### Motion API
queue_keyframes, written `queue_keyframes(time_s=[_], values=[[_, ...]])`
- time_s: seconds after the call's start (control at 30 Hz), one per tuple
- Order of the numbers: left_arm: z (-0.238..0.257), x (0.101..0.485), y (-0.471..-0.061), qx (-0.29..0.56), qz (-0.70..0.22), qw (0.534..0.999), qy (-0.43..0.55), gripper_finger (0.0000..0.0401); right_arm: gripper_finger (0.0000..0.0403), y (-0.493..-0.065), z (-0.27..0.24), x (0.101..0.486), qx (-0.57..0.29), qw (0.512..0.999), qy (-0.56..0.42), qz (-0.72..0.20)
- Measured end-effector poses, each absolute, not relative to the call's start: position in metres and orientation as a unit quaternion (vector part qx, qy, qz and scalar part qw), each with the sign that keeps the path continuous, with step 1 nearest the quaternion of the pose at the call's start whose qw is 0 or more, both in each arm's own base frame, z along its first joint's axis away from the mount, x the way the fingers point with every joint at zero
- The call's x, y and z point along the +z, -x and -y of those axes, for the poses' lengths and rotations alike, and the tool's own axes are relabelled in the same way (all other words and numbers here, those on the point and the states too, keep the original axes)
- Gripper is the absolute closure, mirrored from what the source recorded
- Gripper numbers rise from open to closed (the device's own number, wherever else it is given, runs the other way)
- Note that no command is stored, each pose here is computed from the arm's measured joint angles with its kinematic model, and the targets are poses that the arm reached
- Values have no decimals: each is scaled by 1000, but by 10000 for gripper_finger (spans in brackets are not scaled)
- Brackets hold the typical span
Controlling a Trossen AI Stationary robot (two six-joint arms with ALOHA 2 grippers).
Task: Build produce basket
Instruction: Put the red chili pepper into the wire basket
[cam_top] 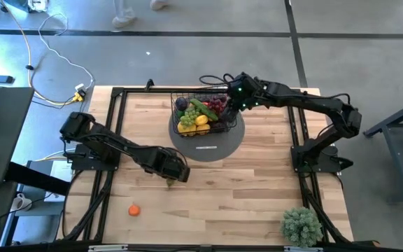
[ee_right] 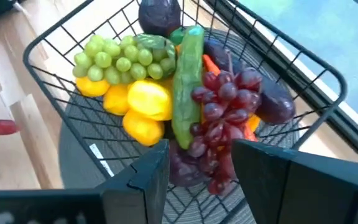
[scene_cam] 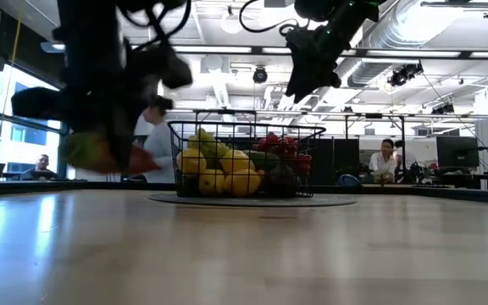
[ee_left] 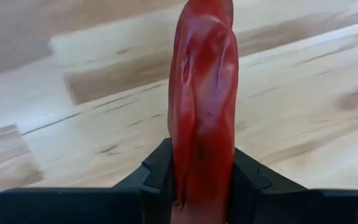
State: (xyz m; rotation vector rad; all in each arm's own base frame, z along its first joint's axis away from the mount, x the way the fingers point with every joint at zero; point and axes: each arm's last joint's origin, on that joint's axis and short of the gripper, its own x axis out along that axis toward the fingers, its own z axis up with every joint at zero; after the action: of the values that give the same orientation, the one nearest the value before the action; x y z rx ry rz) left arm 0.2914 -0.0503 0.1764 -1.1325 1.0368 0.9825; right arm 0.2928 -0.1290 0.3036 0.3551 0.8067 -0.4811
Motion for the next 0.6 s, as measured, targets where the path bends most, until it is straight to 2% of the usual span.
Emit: queue_keyframes(time_s=[0.33, 0.6], values=[[36, 239, -291, 413, -333, 695, 485, 319, 247, -290, 136, 306, -229, 883, -154, -381], [0, 282, -287, 394, -292, 764, 420, 319, 247, -291, 137, 308, -239, 883, -173, -365]])
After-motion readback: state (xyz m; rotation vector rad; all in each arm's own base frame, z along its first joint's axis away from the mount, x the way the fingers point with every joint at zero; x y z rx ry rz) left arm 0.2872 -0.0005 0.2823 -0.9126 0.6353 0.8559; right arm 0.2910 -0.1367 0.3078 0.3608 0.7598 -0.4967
